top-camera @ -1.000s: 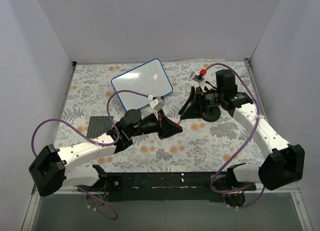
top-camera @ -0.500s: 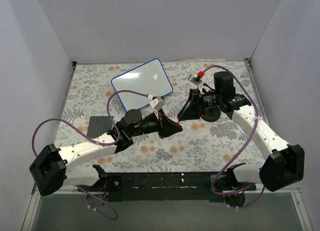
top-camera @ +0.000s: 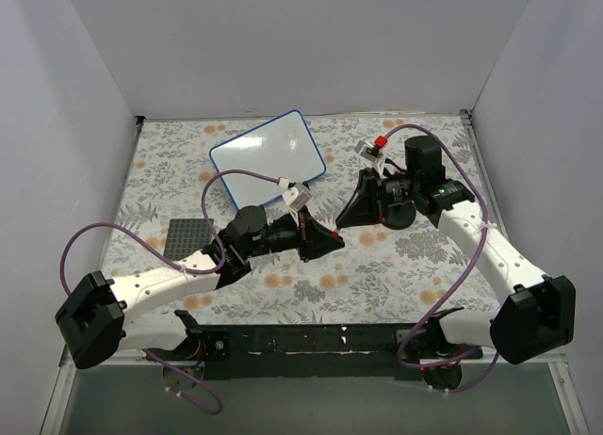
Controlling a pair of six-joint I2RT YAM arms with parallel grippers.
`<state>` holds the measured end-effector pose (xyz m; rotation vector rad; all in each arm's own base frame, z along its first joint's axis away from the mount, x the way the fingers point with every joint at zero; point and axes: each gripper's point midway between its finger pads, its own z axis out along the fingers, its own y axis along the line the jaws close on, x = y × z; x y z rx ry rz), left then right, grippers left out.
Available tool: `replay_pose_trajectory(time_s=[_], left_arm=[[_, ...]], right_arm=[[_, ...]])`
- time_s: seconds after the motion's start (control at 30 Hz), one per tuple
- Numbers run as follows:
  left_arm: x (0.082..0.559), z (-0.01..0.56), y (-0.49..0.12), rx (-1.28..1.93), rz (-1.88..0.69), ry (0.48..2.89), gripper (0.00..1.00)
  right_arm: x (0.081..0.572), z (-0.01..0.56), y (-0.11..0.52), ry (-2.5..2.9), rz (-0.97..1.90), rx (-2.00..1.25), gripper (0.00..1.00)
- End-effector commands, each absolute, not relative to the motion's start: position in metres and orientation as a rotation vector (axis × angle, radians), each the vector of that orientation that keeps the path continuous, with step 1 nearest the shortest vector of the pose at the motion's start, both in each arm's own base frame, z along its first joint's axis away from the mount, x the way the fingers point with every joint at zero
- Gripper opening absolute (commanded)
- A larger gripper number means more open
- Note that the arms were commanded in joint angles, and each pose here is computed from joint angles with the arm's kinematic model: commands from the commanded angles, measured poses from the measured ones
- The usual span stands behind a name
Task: Write a sentence on the whiteboard
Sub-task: Open the whiteboard marker without the cap from the pen cap, then place the pen cap at the center of the board.
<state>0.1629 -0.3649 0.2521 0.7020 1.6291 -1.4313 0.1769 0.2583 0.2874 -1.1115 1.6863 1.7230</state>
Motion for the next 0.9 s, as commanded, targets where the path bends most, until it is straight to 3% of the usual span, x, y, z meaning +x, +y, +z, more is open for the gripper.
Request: replay_pose_trajectory(time_s=[0.0,0.37,0.67,0.87], left_arm=[[0.151,0.239,-0.356,0.838,-1.378,1.584,0.00],[0.149,0.190,-0.318,0.922,-1.145,1.703,0.00],[0.188,0.138,-0.291,0.236,-1.085,2.014,0.00],[0.224,0.101,-0.270,-0.027,-0.816,2.189,0.00]], right_arm=[[0.174,0.326,0.250,1.548,1.719,-1.177,0.01],[0.208,0.381,0.228,1.450,1.518,-1.151,0.01],[0.226,0.335,0.207,1.560,1.082,-1.101,0.01],[0.211,0.315,0.195,1.556,1.029,-1.108,0.01]])
